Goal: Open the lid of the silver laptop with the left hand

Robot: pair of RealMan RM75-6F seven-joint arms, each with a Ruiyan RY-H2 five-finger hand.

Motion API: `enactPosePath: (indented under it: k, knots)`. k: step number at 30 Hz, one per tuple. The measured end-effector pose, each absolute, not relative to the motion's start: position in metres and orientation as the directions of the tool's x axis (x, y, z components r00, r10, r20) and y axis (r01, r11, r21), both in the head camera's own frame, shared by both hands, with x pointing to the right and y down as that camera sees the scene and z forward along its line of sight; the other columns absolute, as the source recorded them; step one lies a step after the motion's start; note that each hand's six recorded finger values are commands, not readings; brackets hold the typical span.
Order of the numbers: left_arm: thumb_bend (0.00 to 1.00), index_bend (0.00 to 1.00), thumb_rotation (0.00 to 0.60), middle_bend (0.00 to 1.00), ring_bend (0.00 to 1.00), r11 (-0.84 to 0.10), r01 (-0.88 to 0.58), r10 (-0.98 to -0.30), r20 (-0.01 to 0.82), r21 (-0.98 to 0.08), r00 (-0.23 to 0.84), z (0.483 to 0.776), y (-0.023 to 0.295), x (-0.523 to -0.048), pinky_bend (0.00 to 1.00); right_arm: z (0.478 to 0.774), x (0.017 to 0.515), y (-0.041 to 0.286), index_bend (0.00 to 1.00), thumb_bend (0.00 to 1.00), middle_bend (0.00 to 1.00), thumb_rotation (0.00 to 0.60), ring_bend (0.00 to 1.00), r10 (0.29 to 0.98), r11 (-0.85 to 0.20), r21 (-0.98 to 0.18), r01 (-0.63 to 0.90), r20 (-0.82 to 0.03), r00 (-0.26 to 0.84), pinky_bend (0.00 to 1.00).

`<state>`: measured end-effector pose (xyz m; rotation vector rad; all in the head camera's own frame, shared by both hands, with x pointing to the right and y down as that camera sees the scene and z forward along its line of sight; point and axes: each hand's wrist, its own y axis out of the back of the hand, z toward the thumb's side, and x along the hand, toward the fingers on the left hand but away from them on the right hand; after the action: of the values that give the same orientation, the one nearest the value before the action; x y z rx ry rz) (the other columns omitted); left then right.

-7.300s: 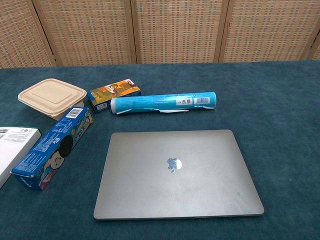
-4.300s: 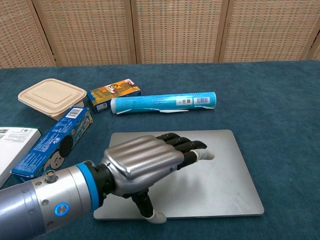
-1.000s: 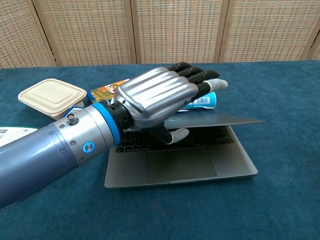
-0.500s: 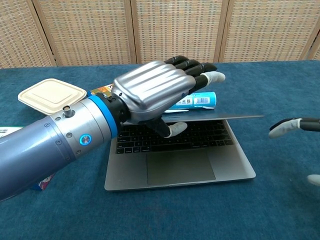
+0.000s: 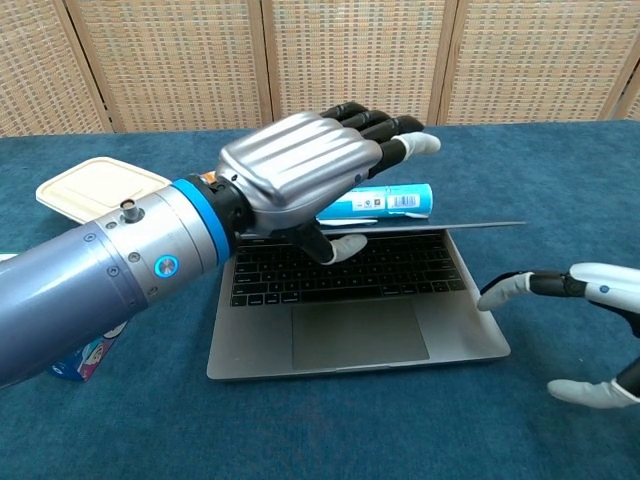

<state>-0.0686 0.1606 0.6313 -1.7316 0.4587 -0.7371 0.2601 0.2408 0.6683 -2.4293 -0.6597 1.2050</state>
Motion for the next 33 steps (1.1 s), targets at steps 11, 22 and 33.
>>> enactPosePath:
  k: [11,22,33]
  knots:
    - [0.39,0.05,0.600,0.00,0.00,-0.284,0.064,-0.653,0.242,-0.957,0.718,0.632,0.156,-0.074,0.00,0.687,0.249,0.251,0.17,0.37,0.12,0.600,0.00,0.510,-0.853,-0.473,0.219,-0.671,0.537,0.00]
    - [0.38,0.05,0.600,0.00,0.00,-0.288,0.070,-0.666,0.253,-0.955,0.701,0.635,0.149,-0.080,0.00,0.694,0.244,0.261,0.17,0.36,0.12,0.600,0.00,0.481,-0.868,-0.462,0.184,-0.687,0.545,0.00]
    - [0.37,0.05,0.600,0.00,0.00,-0.266,0.089,-0.697,0.255,-0.960,0.670,0.637,0.127,-0.088,0.00,0.697,0.241,0.265,0.17,0.36,0.12,0.600,0.00,0.467,-0.874,-0.454,0.171,-0.693,0.549,0.00]
